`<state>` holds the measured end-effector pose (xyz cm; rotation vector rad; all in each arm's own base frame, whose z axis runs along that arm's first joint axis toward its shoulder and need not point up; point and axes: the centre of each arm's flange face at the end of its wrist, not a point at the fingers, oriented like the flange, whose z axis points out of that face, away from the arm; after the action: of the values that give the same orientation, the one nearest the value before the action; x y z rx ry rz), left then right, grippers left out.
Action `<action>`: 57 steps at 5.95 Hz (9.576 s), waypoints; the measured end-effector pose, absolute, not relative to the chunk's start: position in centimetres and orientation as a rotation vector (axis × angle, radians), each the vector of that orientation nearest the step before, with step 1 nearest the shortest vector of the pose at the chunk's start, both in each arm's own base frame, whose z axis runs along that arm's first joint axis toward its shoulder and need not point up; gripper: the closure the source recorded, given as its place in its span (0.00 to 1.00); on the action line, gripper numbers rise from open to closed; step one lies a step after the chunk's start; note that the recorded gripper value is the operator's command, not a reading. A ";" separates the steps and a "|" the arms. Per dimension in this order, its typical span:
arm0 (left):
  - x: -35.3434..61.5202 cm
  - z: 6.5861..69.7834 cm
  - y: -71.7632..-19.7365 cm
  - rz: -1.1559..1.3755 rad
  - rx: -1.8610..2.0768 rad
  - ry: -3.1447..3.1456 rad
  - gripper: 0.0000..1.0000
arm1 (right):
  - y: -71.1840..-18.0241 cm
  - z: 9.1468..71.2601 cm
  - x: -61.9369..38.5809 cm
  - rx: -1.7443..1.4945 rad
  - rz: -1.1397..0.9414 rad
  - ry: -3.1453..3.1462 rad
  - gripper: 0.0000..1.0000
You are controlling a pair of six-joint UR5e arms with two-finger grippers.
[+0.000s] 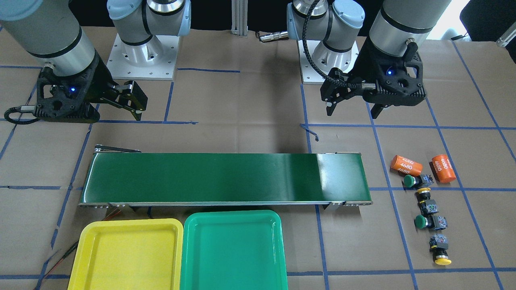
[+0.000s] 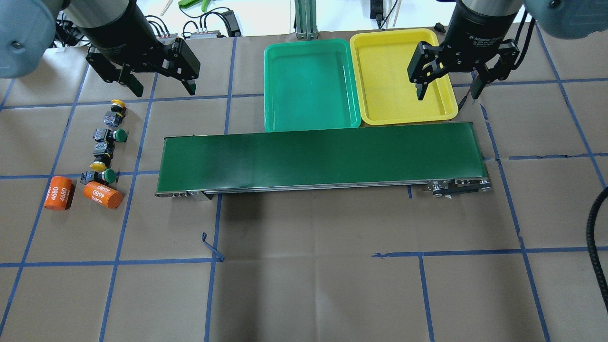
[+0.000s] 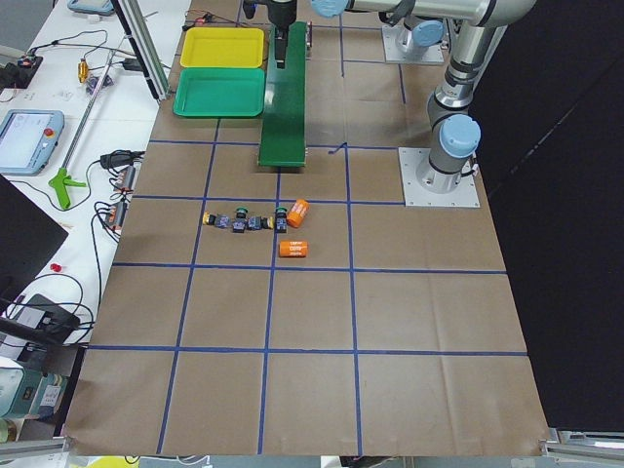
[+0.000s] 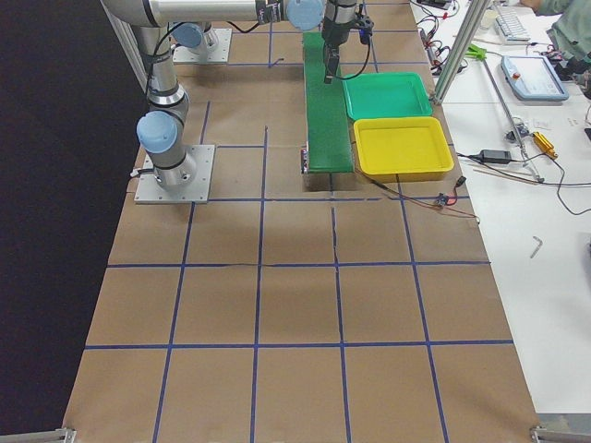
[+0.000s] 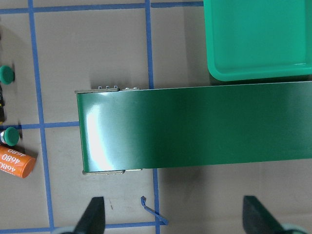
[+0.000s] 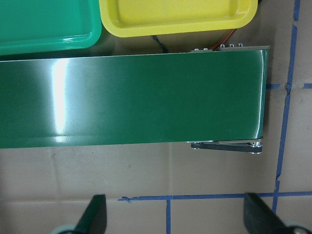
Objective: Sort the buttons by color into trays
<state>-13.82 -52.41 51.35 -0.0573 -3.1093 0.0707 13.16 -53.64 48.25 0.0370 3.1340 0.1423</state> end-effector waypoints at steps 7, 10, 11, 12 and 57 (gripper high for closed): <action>-3.5 50.4 -54.4 0.059 0.099 -3.113 0.01 | -53.6 48.2 13.2 0.037 0.144 3.134 0.00; 13.8 47.1 -54.3 -0.057 0.301 -3.168 0.04 | -53.6 48.2 13.2 0.037 0.143 3.134 0.00; 19.0 44.9 -54.8 -0.071 0.220 -3.177 0.04 | -53.6 48.2 13.2 0.037 0.142 3.134 0.00; 23.6 42.2 -55.3 -0.062 0.090 -3.187 0.03 | -53.6 48.2 13.2 0.037 0.142 3.134 0.00; 15.0 17.9 -49.2 -0.144 -2.378 -2.019 0.87 | -51.0 41.0 16.5 -2.223 0.198 2.164 0.00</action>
<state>14.95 -49.20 17.91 -2.3784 -2.0188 -0.1444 16.50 -51.03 40.98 -2.2235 2.1636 0.1985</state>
